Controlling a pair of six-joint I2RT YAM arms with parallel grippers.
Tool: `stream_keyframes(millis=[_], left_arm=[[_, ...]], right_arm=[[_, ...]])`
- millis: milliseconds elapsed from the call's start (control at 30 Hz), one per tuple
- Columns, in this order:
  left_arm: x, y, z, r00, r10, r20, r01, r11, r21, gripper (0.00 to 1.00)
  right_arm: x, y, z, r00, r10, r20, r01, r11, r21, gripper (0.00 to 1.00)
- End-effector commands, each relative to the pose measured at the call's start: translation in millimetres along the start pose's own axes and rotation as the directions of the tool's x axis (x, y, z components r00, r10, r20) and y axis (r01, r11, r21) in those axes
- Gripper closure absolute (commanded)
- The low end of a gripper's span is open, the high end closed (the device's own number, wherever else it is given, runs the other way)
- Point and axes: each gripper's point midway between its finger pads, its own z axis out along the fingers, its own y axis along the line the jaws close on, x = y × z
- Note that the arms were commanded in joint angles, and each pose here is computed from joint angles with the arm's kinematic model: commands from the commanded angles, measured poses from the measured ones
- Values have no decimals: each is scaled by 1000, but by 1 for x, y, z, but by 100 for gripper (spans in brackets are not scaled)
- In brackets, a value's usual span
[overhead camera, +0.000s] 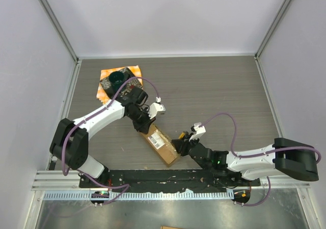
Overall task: Unpack the express box
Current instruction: Cut the express box at the center of the board.
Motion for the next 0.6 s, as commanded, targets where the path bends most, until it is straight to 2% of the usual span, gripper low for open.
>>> stream_keyframes(millis=[0, 133, 267, 400, 567], left_arm=[[81, 15, 24, 953, -22, -303, 7, 999, -52, 92], [80, 14, 26, 956, -15, -295, 2, 999, -44, 92], [82, 12, 27, 953, -12, -302, 1, 999, -36, 92], [52, 8, 15, 972, -21, -234, 18, 1000, -14, 92], [31, 5, 1, 980, -12, -198, 13, 1000, 2, 92]], right_arm=[[-26, -2, 1, 986, -143, 84, 143, 990, 11, 99], [-44, 12, 6, 966, -225, 126, 226, 974, 4, 99], [-40, 15, 10, 967, -217, 131, 220, 976, -5, 99], [-41, 34, 6, 962, -232, 145, 243, 968, -65, 99], [-72, 59, -6, 940, -265, 214, 291, 952, -99, 99]])
